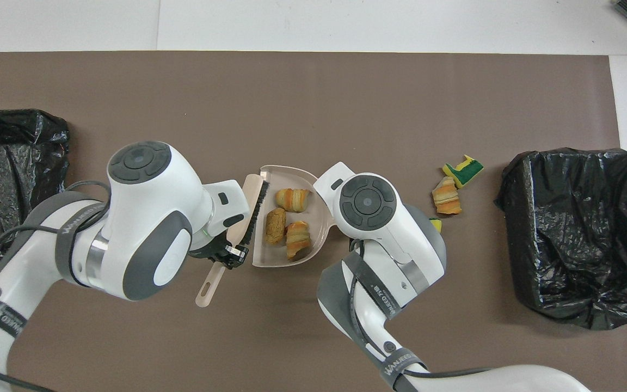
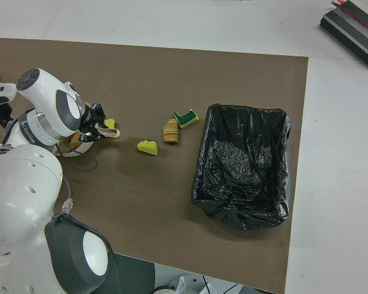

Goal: Sweep and dump trash in bin
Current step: 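Brush the remaining bread into the dustpan held by the right gripper, then carry the loaded dustpan with the right gripper to the nearby bin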

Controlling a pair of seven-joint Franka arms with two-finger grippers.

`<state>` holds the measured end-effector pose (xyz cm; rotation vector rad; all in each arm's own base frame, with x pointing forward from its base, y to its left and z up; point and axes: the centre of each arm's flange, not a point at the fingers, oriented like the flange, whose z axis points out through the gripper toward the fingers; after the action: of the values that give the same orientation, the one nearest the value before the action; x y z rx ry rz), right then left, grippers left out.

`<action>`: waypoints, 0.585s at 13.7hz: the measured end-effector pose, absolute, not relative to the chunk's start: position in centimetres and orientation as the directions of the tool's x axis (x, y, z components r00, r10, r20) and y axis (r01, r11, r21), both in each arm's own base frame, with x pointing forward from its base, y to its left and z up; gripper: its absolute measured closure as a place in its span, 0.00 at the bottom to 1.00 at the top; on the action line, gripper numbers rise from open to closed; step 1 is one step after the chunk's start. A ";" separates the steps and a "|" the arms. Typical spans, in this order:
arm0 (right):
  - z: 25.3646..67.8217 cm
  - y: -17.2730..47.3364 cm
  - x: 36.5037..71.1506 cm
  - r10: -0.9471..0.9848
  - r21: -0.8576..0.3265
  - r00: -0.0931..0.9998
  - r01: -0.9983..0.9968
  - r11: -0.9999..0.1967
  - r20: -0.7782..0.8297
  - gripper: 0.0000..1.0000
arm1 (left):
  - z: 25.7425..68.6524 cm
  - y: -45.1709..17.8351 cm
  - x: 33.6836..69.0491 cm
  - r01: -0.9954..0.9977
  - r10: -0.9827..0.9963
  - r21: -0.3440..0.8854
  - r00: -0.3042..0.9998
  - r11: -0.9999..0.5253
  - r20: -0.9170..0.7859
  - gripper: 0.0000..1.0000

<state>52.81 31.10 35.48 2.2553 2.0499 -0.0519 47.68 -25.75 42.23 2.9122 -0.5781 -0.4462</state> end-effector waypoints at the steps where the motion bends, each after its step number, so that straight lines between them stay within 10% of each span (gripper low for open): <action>1: 35.6 30.9 52.9 0.991 0.046 0.100 0.994 -0.096 -0.088 0.69 | 44.2 -24.9 47.7 -0.343 -0.383 0.193 0.891 -0.919 -0.243 0.74; 8: 41.9 24.8 54.8 0.974 0.055 0.204 0.978 -0.200 -0.094 0.69 | 51.8 -18.0 50.3 -0.312 -0.318 0.062 0.935 -0.948 -0.158 0.74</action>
<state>54.84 24.83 41.85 2.3561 1.9186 -0.0586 50.25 -18.02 51.84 3.0546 -0.4977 -0.2592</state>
